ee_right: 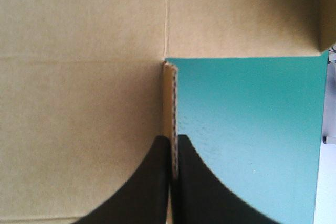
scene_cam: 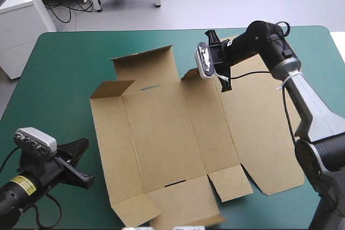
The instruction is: Fold the box
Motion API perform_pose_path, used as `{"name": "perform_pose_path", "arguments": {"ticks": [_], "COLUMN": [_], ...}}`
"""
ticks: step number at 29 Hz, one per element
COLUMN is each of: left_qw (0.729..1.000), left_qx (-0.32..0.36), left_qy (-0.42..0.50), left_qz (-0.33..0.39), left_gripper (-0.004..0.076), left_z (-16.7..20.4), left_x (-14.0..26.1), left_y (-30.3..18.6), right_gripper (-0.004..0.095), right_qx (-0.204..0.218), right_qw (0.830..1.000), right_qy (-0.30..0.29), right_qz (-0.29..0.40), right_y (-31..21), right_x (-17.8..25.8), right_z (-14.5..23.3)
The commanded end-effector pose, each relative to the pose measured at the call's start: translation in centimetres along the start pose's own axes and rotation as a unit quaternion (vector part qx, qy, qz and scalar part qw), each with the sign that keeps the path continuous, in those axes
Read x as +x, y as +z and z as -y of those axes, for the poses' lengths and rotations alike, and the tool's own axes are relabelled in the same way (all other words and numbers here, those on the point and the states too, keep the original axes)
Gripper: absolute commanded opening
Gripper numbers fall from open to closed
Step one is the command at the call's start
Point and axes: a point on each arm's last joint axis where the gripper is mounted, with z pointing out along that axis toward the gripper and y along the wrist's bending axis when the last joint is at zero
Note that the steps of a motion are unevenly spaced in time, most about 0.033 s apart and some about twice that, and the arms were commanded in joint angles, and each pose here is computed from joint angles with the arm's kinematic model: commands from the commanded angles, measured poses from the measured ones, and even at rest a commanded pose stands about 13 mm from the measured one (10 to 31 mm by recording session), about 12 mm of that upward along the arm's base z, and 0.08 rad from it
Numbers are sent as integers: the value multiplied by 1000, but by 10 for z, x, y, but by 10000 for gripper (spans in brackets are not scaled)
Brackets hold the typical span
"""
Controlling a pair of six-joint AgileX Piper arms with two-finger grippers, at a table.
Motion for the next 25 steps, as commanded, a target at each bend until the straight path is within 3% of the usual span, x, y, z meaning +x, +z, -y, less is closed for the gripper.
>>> {"name": "perform_pose_path", "arguments": {"ticks": [1,10,13,18,20,23,25], "left_qw": [999,999,999,999,999,999,999], "left_qx": [4,3,3,2,2,2,1], "left_qy": [-6,-5,-5,-4,-4,-4,-1], "left_qz": [52,52,52,52,52,52,52], "left_gripper": [-10,-10,-10,-10,-10,-10,-10], "left_z": [2,2,2,1,1,1,1], "left_x": [-16,-16,-16,-16,-16,-16,-16], "left_y": [-5,-5,-5,-5,-5,-5,-5], "right_gripper": [-20,17,155,585,674,644,526], "right_qx": [70,72,71,71,74,64,57], "right_qw": [997,992,990,985,976,952,946], "right_qy": [3,96,119,158,203,297,317], "right_qz": [29,30,29,26,34,44,45], "right_y": [-12,9,9,7,2,-8,-18], "right_x": [-11,1,1,2,-2,-8,-12], "right_z": [15,19,19,19,19,17,14]}}
